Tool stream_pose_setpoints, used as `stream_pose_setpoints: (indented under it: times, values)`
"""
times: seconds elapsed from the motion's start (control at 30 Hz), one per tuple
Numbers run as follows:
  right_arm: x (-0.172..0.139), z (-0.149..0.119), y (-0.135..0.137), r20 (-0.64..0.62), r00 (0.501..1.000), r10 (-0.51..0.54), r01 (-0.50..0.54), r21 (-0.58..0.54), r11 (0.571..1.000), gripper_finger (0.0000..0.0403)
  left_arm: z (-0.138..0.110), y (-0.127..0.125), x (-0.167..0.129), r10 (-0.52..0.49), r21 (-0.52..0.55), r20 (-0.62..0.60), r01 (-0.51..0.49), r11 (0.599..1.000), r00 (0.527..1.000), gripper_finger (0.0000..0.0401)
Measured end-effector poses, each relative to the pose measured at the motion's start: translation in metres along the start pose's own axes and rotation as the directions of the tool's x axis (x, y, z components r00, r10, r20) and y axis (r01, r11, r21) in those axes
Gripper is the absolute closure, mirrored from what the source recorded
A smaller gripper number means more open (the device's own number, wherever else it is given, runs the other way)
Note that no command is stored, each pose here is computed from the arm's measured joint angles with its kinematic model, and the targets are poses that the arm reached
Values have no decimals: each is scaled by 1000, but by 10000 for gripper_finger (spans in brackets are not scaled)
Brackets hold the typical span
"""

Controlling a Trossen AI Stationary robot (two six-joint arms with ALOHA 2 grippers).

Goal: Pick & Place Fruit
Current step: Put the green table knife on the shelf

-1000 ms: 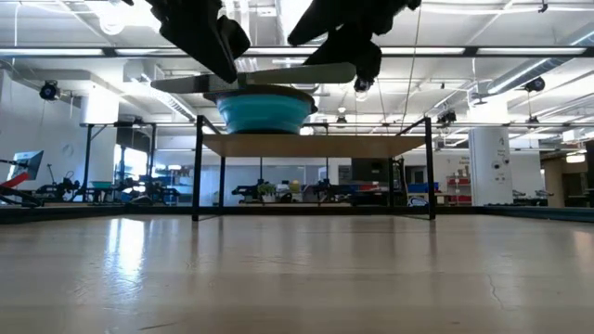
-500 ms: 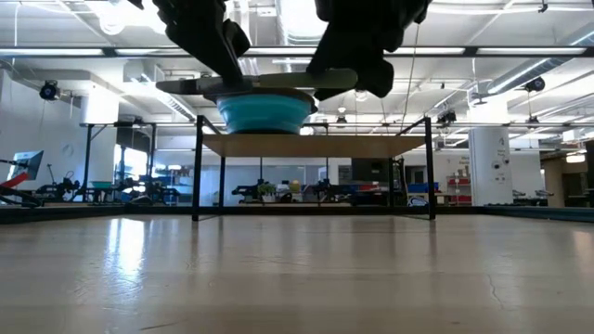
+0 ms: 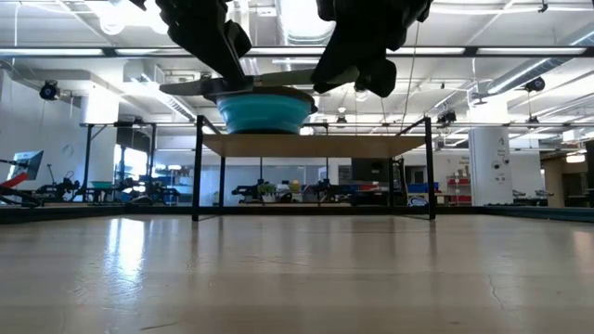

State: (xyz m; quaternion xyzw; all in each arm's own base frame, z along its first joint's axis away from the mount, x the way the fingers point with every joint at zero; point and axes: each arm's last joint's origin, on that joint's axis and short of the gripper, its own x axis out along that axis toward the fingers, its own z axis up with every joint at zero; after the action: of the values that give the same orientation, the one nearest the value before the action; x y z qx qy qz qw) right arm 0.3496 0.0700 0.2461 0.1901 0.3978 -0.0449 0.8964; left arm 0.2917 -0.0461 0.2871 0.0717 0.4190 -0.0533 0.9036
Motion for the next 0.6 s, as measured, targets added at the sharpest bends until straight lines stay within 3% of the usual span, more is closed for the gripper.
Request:
stream_pose_setpoints:
  times: [0.23, 0.37, 0.6]
  values:
    - [-1, 0, 0, 1, 1000, 1, -2, 47, 999, 374, 0, 1, 0, 13, 0, -1, -13, 1000, 1000, 381]
    - [0, 0, -1, 1, 1000, -6, 6, 75, 997, 374, 0, 3, 0, 87, 0, -4, -87, 996, 996, 368]
    - [-1, -3, -2, -35, 999, -25, 28, 102, 994, 375, 0, 4, 0, 120, -1, -7, -120, 993, 993, 303]
